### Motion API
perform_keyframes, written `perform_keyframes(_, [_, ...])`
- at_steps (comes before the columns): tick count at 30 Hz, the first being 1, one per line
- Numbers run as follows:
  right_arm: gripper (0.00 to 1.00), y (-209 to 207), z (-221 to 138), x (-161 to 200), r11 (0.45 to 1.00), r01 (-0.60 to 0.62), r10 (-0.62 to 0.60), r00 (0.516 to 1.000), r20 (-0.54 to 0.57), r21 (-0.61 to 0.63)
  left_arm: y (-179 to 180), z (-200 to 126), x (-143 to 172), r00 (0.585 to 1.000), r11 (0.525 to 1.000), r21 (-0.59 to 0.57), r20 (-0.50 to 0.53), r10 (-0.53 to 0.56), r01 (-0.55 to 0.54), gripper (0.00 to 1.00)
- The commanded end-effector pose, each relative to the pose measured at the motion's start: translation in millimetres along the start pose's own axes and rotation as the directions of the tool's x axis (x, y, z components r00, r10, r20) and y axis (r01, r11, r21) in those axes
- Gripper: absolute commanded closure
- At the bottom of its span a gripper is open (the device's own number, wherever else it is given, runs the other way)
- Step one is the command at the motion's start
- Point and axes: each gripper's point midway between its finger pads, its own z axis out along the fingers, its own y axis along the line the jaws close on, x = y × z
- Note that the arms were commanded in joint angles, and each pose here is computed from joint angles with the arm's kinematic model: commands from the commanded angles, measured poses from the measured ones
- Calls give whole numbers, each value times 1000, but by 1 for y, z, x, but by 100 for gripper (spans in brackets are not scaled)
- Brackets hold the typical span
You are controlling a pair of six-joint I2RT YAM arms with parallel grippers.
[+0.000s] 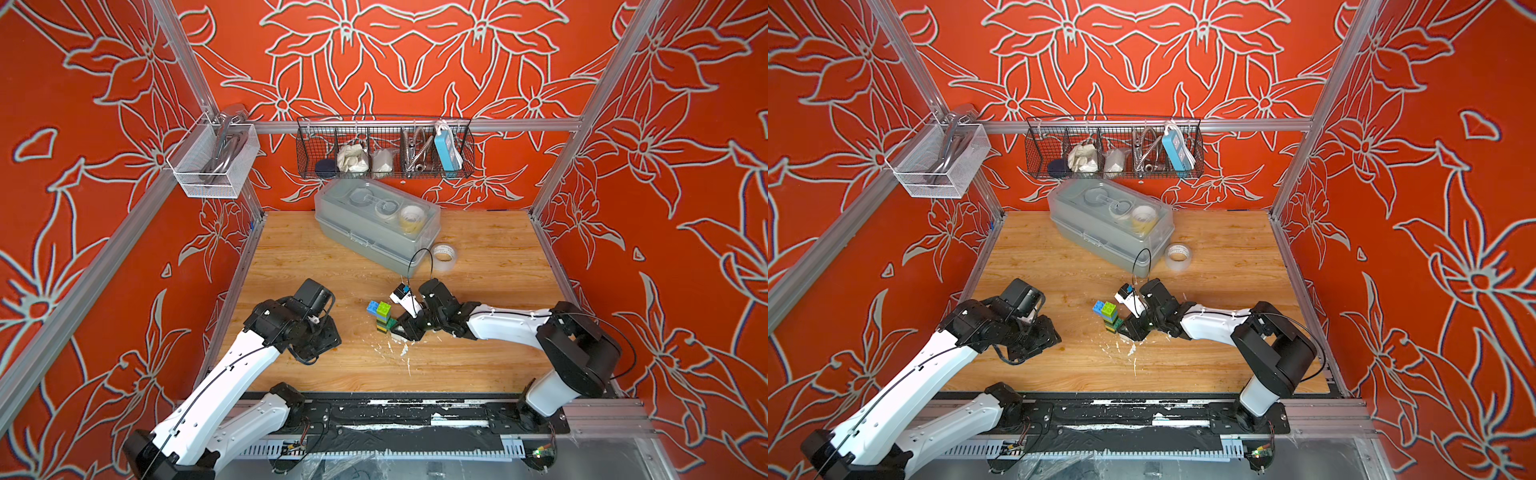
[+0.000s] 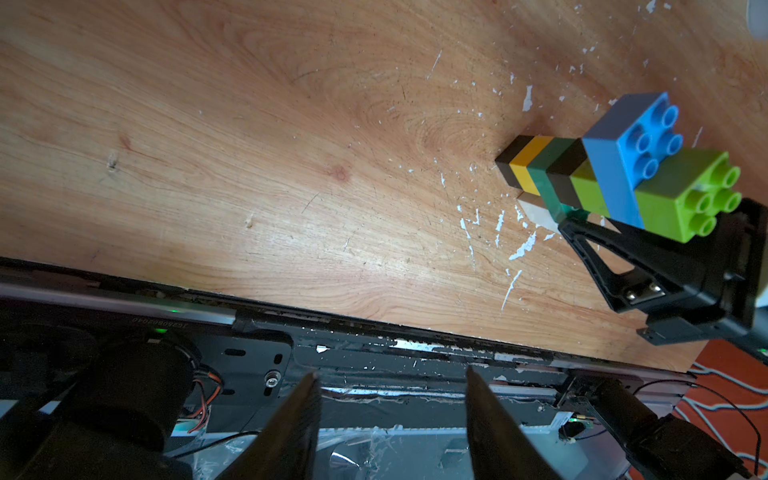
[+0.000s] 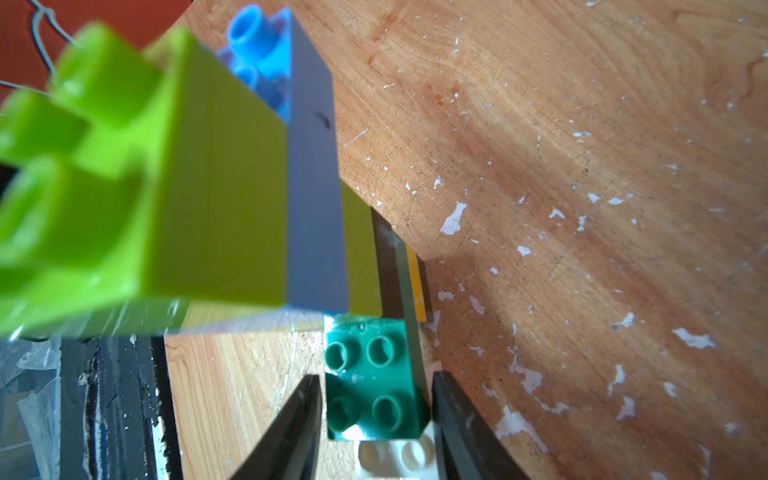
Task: Assemble a giraffe with lego
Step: Adjust the lego brick at the center of the board.
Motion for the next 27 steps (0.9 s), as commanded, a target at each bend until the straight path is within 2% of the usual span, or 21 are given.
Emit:
perform_keyframes(1, [53,6,-1,0,1000,19,-19,1000,8,-17,5,2,2,1000,1000,-13,-11,-13,12,45])
perform_keyframes(16, [55,9,0,1,1000,20,-20,1000,12,-24,8,3,3,998,999,9,-31,-48,48,45])
perform_keyframes(27, [65,4,3,8,1000,13,-13,1000,-15,5,11,0,2,997,997,30,-31,-72,73,45])
